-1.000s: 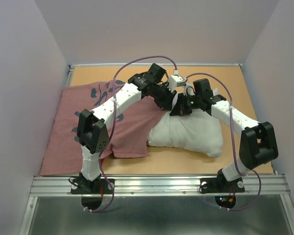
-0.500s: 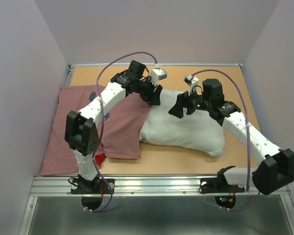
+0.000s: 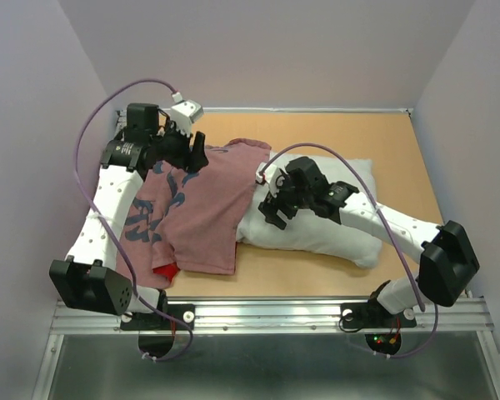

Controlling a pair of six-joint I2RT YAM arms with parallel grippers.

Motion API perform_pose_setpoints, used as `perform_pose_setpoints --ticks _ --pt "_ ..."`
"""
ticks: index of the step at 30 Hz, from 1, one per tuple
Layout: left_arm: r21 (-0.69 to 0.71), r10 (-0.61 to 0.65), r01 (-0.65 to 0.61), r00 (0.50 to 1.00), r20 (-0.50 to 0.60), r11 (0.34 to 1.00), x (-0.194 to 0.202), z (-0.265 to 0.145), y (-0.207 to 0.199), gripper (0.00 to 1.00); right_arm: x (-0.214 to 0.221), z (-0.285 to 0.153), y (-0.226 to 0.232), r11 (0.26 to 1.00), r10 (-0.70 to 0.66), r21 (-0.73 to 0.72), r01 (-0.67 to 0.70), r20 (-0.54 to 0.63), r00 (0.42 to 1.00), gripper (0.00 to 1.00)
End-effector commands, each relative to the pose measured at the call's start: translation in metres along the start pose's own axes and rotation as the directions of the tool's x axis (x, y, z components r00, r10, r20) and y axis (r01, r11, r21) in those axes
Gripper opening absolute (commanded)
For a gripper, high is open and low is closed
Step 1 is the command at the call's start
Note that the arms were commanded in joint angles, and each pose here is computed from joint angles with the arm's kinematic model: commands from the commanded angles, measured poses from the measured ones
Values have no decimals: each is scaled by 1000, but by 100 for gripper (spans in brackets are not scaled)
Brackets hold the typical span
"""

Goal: Put the pillow into the pillowcase

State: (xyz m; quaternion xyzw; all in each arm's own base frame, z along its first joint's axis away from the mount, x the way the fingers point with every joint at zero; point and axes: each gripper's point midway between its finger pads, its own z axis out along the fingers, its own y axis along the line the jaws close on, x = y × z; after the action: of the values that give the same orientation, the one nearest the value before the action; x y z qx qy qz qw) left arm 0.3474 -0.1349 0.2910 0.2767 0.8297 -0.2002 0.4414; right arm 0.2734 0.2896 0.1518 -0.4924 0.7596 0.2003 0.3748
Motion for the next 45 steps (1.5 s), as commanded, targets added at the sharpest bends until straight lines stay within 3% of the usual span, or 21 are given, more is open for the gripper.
perform_pose_setpoints --ticks 1,5,9,12,14,18,19,23,25,28,29,30,31,32,37,38,45 --pt "125 70 -47 980 -185 991 77 -9 -28 75 -5 11 -5 999 -44 11 44 -6 999 87" --pt "135 96 -73 980 -176 988 91 -13 -33 82 5 24 13 996 -76 -41 75 -20 997 100" --pt "169 177 -154 975 -134 974 88 -20 -39 83 -17 15 29 990 -81 -109 85 46 996 100" --pt "147 265 -252 961 -76 957 83 -32 -41 89 -53 -16 31 990 -113 -64 122 133 985 100" --pt "126 278 -268 958 -74 955 84 -34 -39 92 -53 -22 37 984 -162 -49 170 131 978 100" --pt "103 280 -273 959 -54 956 77 -34 -36 94 9 1 61 945 -326 -17 326 -23 945 100" --pt "116 275 -267 960 -59 957 78 -34 -38 94 5 9 70 929 -371 2 371 0 929 100" --pt "117 303 -289 945 -120 950 93 -38 -35 94 32 38 65 905 -408 82 418 -117 906 100" --pt "111 385 -370 907 -173 922 116 -43 -29 93 42 55 58 906 -389 112 409 -164 907 100" --pt "121 517 -503 820 -246 856 149 -52 -20 87 25 62 50 920 -335 169 354 -131 933 72" --pt "135 546 -530 795 -265 837 163 -53 -19 84 10 61 51 928 -321 170 333 -93 942 50" --pt "146 576 -558 776 -257 817 167 -56 -21 83 3 60 50 934 -306 171 314 -71 949 37" --pt "125 628 -617 747 -216 777 162 -62 -23 83 -5 57 46 943 -274 182 278 -47 960 13" --pt "124 636 -624 747 -195 771 166 -62 -27 83 -17 54 46 950 -261 177 259 -13 965 3" --pt "161 735 -726 678 3 669 157 -69 -60 85 -99 15 34 972 -186 178 151 202 962 1" --pt "176 778 -773 625 52 609 155 -71 -67 86 -110 8 34 979 -170 154 136 236 957 0" --pt "254 820 -811 564 96 527 149 -68 -76 87 -169 -27 -25 987 -13 152 -49 381 925 0"
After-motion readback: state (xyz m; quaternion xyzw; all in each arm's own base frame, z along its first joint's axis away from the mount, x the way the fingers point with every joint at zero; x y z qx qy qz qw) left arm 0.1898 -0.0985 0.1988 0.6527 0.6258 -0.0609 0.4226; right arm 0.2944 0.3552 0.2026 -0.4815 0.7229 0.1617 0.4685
